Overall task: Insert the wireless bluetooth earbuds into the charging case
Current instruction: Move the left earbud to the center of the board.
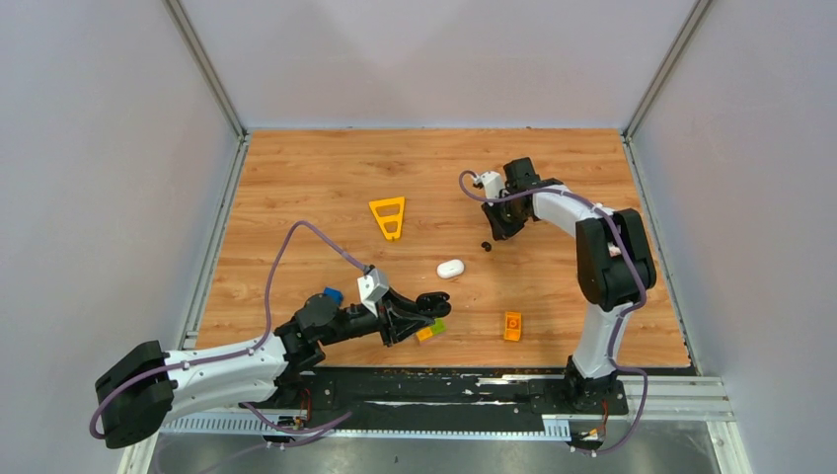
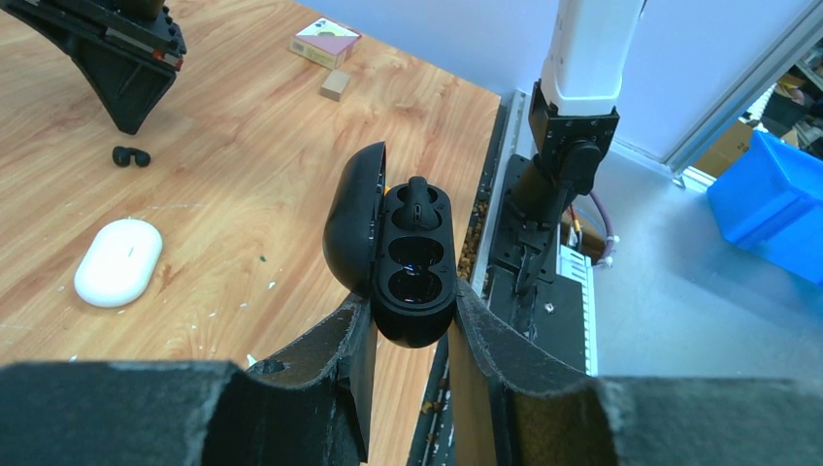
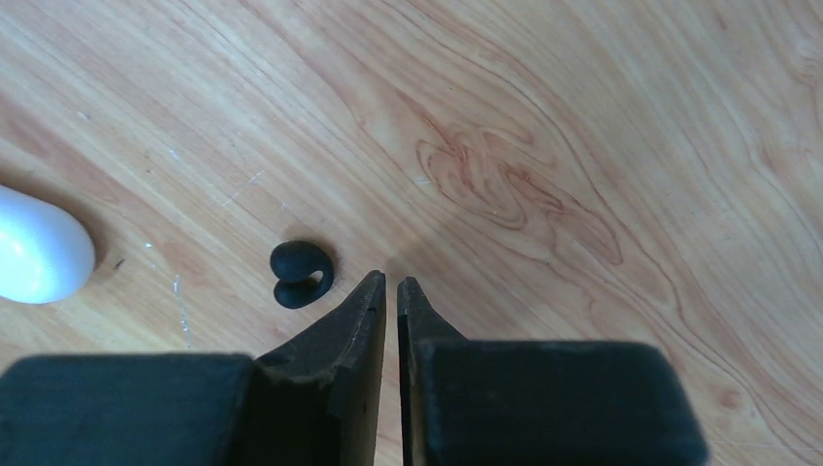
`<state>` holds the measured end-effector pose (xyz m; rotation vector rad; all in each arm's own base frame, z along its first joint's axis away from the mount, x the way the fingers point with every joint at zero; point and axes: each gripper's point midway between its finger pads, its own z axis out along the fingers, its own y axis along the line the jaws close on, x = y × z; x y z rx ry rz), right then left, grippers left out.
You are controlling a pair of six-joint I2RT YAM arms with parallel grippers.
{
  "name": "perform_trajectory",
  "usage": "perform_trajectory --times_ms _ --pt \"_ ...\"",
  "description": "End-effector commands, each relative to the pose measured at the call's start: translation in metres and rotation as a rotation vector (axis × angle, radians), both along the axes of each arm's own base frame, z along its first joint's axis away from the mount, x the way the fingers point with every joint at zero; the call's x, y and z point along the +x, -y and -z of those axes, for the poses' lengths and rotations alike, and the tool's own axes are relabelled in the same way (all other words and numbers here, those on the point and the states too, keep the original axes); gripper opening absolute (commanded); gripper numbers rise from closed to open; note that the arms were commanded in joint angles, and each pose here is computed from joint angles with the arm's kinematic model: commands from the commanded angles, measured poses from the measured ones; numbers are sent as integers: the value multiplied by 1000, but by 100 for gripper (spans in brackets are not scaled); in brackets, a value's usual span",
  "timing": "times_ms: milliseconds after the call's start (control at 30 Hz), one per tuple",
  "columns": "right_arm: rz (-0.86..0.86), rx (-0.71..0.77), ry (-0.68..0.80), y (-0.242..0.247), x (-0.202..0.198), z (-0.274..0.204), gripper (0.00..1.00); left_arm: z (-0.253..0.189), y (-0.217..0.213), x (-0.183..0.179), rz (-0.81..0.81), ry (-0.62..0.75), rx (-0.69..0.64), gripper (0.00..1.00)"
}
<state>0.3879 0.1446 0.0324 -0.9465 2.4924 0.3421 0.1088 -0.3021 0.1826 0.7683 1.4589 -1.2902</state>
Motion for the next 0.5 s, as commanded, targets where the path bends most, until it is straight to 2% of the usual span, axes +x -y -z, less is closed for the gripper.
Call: perform_trajectory --times_ms 0,267,467 --pt "1 -36 38 5 15 0 12 -27 4 0 12 49 -50 0" --pt "-84 44 -64 -26 -24 9 13 -20 2 -1 12 37 -45 0" --pt "-172 199 -105 -62 -44 -23 13 -20 2 -1 11 31 -51 0"
